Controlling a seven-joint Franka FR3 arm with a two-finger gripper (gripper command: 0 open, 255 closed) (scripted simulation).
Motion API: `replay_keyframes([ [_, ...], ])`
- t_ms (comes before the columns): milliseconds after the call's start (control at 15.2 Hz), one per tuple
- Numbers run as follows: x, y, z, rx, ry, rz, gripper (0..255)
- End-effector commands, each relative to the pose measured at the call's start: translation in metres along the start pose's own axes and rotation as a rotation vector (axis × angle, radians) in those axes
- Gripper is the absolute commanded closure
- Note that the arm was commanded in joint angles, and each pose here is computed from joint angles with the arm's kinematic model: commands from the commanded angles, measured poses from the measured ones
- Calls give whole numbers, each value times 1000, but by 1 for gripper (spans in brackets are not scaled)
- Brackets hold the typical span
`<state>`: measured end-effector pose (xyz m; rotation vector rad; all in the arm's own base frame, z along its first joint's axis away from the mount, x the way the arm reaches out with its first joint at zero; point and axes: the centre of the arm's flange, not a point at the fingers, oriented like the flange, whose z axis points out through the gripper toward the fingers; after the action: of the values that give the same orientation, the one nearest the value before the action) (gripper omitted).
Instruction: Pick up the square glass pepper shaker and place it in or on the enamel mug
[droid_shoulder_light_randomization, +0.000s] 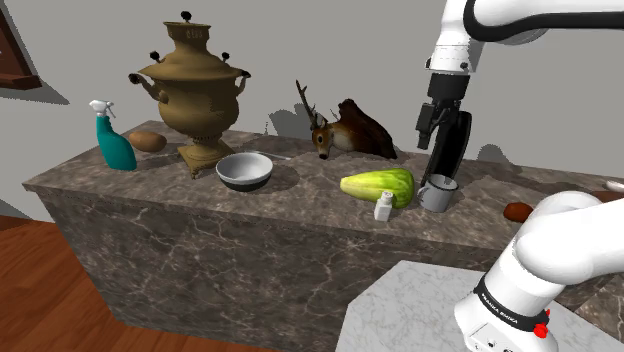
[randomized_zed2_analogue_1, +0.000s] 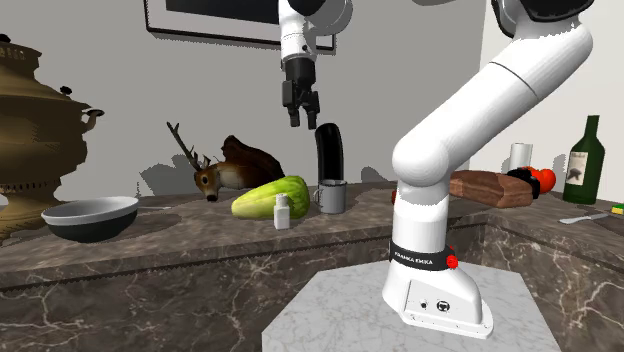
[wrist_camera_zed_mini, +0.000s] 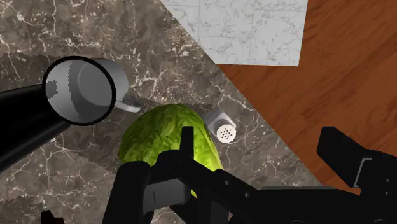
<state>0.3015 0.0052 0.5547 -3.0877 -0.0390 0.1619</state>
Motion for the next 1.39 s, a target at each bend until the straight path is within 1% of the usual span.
replay_keyframes([
  [0, 0, 0, 0, 0, 0, 0, 0],
  [462, -7, -30, 91, -41, 177, 338, 0],
  [726, 0, -45, 143, -64, 279, 532, 0],
  [990, 15, -56, 194, -87, 380, 725, 0],
  [1056, 17, -57, 197, -89, 386, 737, 0],
  [1320, 23, -52, 217, -89, 386, 737, 0],
])
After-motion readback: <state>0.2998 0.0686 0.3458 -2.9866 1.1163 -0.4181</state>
